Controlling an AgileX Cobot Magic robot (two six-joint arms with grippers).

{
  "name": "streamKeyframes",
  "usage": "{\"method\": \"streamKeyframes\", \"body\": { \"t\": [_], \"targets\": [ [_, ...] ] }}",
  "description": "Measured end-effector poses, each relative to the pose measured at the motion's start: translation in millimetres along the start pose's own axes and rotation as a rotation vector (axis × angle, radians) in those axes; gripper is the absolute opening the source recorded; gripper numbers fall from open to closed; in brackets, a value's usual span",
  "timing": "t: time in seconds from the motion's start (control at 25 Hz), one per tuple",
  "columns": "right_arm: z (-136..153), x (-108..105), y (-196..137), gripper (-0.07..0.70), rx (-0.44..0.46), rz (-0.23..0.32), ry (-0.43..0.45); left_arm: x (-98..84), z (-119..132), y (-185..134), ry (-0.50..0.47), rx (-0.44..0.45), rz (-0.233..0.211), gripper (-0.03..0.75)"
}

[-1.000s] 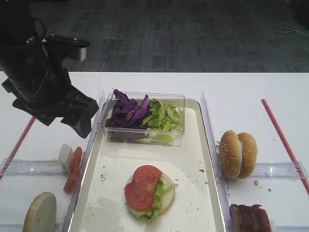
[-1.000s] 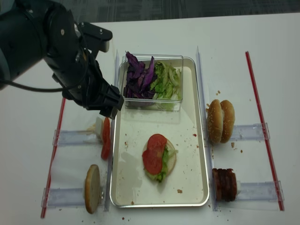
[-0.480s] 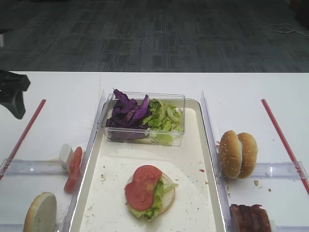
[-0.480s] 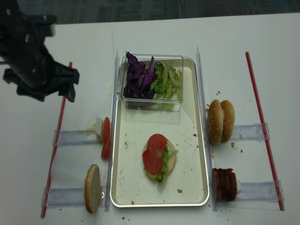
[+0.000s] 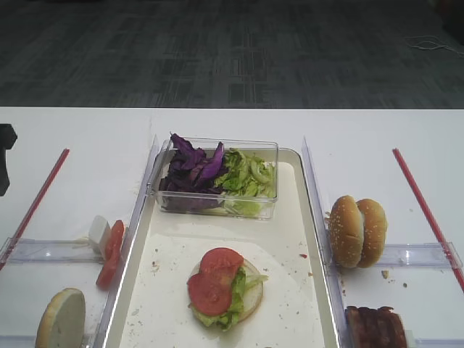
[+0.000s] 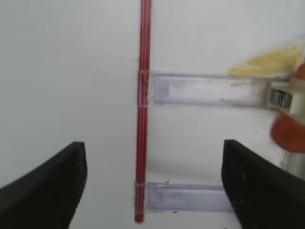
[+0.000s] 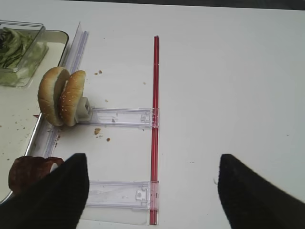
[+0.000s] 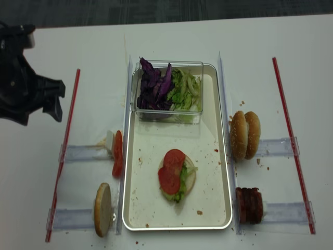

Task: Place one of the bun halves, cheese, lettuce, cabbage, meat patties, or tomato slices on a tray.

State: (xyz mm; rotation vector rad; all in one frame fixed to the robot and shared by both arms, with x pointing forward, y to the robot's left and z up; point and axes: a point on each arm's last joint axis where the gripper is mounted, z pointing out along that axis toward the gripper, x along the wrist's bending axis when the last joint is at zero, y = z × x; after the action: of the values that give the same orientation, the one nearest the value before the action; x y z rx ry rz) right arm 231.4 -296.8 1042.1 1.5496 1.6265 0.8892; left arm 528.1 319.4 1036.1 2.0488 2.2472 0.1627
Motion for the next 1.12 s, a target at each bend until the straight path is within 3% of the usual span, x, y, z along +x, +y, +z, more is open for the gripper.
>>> {"method": "streamKeyframes", "body": {
  "t": [0.16,0.6,0.88,1.12],
  "targets": [
    [0.0,0.0,0.0,0.590,0.000,0.000,0.000,1.6,1.7,-28.7,0.009,0.029,-0.001,0.567],
    [0.0,0.0,0.0,0.590,0.000,0.000,0.000,5.1,-15.1,-134.5,0.006,-0.047,-0.010,0.566],
    [0.0,0.0,0.0,0.590,0.000,0.000,0.000,7.4,-15.4,-193.1,0.007,-0.182,-0.009,0.565],
    [0.0,0.0,0.0,0.590,0.000,0.000,0.000,9.6,-21.7,-219.4,0.018,-0.308,-0.006,0.565]
  ]
}}
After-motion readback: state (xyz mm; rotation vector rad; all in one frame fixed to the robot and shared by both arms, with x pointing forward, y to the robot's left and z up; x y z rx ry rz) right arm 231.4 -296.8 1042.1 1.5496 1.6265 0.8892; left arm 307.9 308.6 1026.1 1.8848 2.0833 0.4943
